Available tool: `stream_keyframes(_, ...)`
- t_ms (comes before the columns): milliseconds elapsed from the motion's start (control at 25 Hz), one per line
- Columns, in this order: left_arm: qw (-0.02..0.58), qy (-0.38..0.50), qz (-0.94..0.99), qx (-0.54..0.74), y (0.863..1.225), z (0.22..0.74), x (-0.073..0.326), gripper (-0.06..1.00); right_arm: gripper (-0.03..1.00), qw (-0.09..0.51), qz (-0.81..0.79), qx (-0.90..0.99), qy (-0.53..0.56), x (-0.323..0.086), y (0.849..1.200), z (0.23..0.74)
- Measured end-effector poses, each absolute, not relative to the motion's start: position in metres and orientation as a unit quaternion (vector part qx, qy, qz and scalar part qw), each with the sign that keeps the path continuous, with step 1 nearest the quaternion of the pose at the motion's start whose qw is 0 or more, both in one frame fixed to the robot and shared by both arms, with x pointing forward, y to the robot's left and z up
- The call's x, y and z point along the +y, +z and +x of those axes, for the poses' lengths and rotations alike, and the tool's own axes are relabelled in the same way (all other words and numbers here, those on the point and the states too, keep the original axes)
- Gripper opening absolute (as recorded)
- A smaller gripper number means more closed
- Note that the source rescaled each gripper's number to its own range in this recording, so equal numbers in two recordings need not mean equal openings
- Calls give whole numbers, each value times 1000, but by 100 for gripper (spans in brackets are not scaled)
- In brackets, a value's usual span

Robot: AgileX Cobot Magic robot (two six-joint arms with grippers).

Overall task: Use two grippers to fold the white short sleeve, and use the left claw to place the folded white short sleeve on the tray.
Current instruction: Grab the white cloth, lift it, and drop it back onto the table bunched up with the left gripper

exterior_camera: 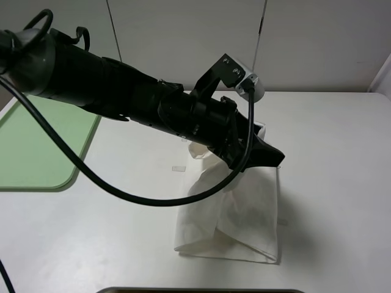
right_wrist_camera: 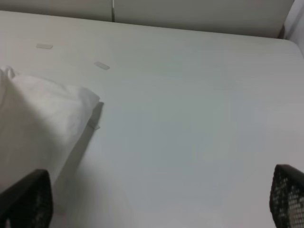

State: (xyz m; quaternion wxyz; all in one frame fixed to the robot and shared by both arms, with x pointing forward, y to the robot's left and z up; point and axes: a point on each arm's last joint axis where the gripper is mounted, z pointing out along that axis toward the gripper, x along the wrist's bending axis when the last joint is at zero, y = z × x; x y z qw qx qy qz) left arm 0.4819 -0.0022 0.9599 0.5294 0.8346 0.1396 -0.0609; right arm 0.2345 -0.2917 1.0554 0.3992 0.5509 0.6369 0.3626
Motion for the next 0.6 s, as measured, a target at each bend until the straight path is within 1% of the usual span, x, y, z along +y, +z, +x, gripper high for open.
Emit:
stream_keyframes(160,527,-58,836,143,959,483,-2,68,100,399,551,637,363,-292,1055,234)
stream_keyframes(320,522,-93,824,200,959,483,-2,68,100,399,551,637,363,-292,1055,234)
stream_keyframes(440,520,-105,819,219,959,482,-2,68,100,399,551,637,363,-292,1055,234)
stream_keyframes(520,514,-133,807,258,960,482,-3,68,100,399,551,637,363,-292,1055,234)
stream_keyframes(600,503,-185,779,324,960,480,-3,68,100,399,551,637,363,-292,1055,234)
